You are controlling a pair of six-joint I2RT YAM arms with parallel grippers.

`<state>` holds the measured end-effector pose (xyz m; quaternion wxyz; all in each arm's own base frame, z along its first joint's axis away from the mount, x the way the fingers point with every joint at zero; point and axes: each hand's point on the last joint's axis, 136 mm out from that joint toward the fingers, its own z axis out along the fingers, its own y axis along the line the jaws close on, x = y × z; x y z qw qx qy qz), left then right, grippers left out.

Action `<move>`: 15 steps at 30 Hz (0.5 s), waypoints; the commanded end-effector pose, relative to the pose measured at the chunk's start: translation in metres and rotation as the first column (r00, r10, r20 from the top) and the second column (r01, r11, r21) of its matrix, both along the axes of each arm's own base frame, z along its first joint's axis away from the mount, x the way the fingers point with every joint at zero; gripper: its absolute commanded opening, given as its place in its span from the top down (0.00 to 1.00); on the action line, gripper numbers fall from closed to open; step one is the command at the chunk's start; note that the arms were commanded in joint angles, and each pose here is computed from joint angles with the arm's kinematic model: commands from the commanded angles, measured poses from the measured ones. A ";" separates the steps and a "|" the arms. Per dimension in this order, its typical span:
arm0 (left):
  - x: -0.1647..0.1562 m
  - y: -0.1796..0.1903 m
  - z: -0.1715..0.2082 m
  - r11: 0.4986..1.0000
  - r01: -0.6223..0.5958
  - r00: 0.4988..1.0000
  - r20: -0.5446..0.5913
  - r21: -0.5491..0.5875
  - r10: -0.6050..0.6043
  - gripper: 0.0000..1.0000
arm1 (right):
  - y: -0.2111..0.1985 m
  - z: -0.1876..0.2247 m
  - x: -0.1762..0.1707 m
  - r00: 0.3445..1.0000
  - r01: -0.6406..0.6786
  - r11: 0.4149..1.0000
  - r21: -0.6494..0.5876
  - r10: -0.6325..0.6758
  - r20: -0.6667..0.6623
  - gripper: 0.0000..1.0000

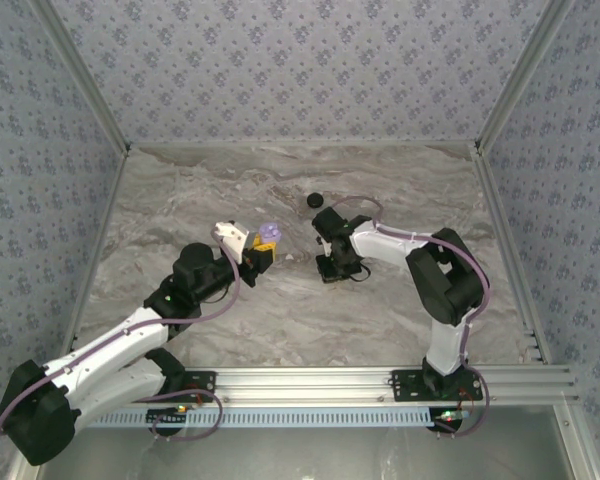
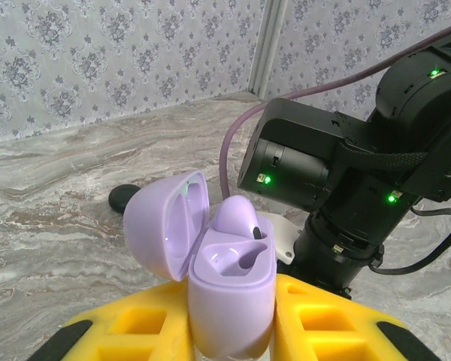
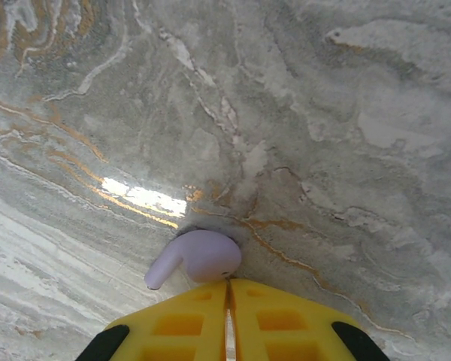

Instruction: Insert the wireless bluetooth earbuds into the charging case

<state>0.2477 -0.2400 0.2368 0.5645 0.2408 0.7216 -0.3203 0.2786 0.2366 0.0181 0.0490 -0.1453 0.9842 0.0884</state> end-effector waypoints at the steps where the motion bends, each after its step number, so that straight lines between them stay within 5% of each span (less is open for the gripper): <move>1: 0.000 -0.002 0.010 1.000 0.003 1.000 0.022 -0.019 -0.003 0.74 | 0.001 -0.001 0.017 0.999 0.035 0.999 -0.030 -0.034 0.038 0.89; 15: 0.000 -0.002 0.009 1.000 0.003 1.000 0.020 -0.019 -0.003 0.74 | 0.000 0.010 0.023 0.997 0.033 0.998 -0.054 -0.028 0.075 0.88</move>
